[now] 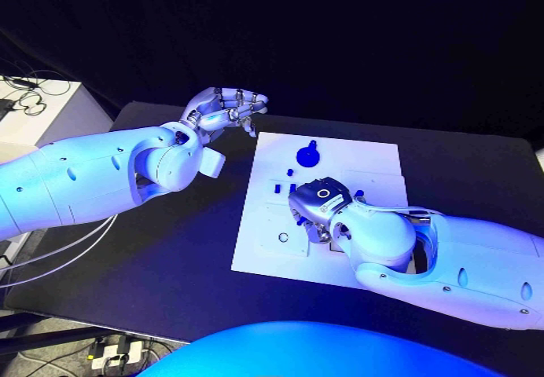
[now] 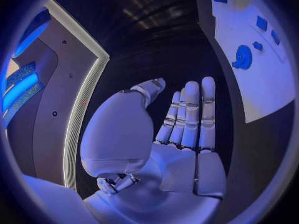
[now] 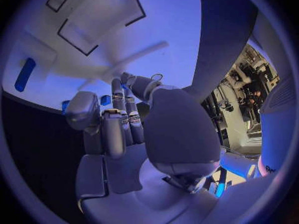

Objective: Assemble the parts on the task board

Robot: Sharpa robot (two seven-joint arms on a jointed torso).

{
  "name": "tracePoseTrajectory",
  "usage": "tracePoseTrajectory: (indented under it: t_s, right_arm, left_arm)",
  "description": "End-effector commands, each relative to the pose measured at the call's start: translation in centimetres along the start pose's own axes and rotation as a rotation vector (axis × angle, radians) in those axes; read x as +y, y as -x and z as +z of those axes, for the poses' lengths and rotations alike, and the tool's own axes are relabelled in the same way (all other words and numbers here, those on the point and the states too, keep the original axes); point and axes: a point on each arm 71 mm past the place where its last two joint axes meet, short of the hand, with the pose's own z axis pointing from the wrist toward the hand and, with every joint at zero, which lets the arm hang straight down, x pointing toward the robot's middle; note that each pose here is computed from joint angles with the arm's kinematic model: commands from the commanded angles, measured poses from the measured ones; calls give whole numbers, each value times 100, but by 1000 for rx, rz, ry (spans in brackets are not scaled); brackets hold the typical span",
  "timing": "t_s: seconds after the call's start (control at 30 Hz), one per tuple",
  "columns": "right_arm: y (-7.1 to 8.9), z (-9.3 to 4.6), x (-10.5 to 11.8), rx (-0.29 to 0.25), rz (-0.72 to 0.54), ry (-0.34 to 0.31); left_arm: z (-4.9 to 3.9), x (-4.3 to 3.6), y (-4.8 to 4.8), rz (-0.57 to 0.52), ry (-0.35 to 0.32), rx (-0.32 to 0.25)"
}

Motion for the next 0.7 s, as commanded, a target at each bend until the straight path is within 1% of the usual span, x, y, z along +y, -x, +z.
tracePoseTrajectory:
  t_s: [0.03,0.27,0.7]
  right_arm:
    - [-7,-19,44,-24,66,39]
    - [-14,-29,-4,-38,115,31]
    - [-44,-31,-35,-12,136,26]
  left_arm:
    - [5,-10,-16,-9,-4,8]
    - [4,-8,-12,-8,-2,7]
    - [3,-6,-12,-9,2,8]
